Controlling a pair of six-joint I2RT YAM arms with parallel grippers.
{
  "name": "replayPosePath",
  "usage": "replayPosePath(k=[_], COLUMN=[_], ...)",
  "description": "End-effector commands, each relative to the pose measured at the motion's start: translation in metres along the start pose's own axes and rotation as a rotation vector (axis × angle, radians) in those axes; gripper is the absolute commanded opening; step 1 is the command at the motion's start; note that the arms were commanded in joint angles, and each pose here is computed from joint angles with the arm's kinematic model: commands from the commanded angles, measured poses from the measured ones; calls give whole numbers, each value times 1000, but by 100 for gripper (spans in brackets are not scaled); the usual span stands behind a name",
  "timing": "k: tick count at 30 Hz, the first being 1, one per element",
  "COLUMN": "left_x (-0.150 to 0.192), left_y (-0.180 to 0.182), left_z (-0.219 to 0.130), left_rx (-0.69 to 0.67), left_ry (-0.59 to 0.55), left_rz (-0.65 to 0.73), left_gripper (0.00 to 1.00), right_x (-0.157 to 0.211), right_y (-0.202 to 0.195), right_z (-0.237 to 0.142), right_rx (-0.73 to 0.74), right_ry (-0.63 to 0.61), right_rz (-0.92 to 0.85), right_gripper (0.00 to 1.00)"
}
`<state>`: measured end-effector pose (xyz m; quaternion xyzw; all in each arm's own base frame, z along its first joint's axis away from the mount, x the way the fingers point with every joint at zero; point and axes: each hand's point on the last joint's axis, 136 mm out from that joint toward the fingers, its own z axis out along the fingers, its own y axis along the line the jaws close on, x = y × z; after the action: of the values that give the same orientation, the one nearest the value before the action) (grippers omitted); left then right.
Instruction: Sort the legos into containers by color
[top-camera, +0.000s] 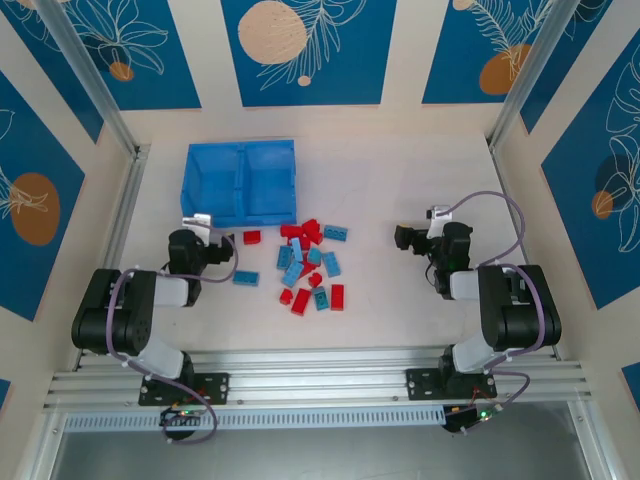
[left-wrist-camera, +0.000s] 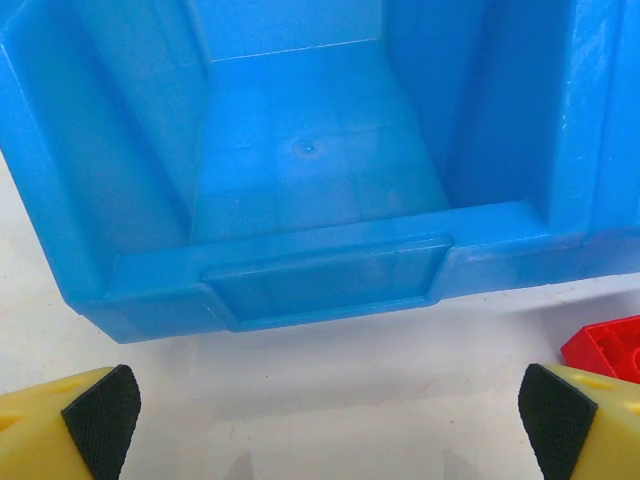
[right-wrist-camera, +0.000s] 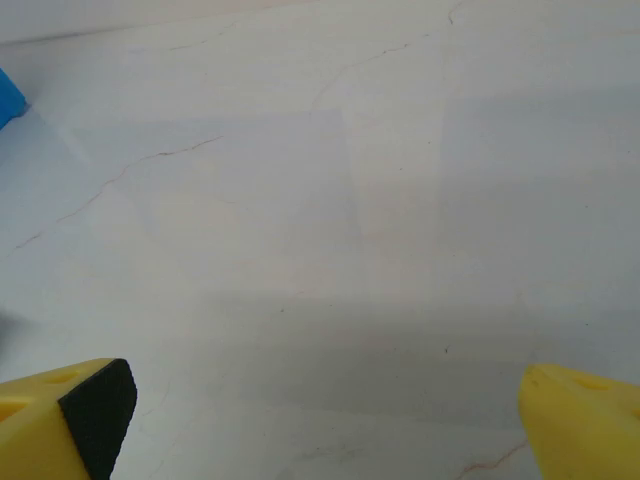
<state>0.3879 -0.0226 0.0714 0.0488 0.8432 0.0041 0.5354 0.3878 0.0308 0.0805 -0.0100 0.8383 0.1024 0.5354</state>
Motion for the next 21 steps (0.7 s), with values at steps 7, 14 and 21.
replayPosePath(k=[7,14,21], left_x=[-18,-18,-18], left_y=[-4,-4,-4], left_z=[1,0,0], left_rx=[19,20,20], left_ry=[-51,-52,-52], left_rz=[16,16,17], left_gripper=[100,100,100], right_x=[-16,-15,-27], right_y=[3,2,4], right_z=[2,2,-5], right_rx=[-15,-17,-10], right_ry=[-43,-40,-63], right_rz=[-33,-28,-27], right_gripper=[99,99,100])
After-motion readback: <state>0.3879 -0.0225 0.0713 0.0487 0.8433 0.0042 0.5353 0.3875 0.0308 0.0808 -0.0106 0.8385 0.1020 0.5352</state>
